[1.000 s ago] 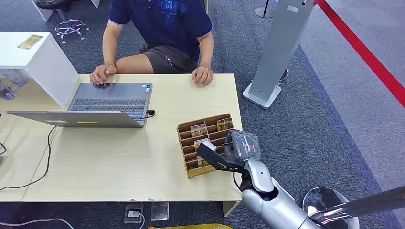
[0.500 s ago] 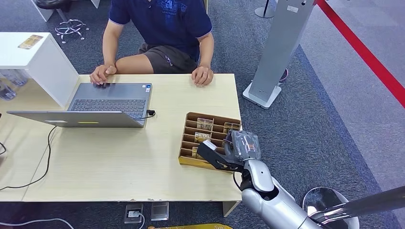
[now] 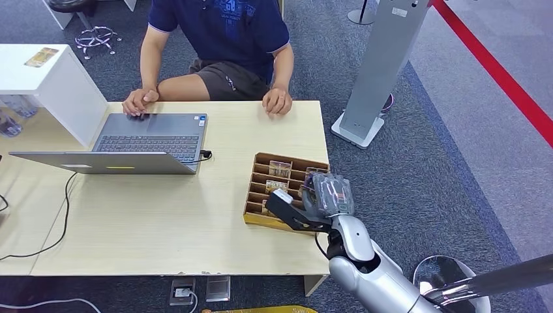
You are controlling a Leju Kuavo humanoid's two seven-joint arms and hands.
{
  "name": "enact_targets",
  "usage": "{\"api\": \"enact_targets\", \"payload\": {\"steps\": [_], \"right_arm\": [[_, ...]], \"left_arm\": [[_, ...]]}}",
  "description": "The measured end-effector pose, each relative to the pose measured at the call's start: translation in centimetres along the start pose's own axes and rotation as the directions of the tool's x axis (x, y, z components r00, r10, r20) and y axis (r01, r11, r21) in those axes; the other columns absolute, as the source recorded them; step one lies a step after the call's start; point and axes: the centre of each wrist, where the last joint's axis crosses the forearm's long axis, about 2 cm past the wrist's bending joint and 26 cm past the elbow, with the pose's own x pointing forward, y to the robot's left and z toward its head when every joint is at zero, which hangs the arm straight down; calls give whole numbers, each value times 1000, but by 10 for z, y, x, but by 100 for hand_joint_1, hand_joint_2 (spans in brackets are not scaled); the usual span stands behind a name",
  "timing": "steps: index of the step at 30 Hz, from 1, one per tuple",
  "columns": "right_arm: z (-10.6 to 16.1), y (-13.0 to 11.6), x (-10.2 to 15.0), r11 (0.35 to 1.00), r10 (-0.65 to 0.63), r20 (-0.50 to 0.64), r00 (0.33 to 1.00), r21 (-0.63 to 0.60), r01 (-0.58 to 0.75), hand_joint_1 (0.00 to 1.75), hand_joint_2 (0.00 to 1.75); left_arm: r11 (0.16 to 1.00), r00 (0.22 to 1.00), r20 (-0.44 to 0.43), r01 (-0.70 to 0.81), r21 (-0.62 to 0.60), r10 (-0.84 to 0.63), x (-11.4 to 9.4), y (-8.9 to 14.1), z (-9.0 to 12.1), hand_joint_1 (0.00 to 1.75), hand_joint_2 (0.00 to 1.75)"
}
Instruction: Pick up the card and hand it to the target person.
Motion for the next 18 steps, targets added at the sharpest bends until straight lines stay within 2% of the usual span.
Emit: {"api": "enact_targets", "payload": {"steps": [10,18], "right_arm": [[-18,-39,34,994,12,176,984,-108,7,175,175],[-48,-74,77,979,46,359,932,-201,29,175,175]], "left_arm": [[1000,1000,0,4,-7,-4,0,0,0,0,0],[999,1000,8,30,-23,-30,2,-1,0,0,0]]}}
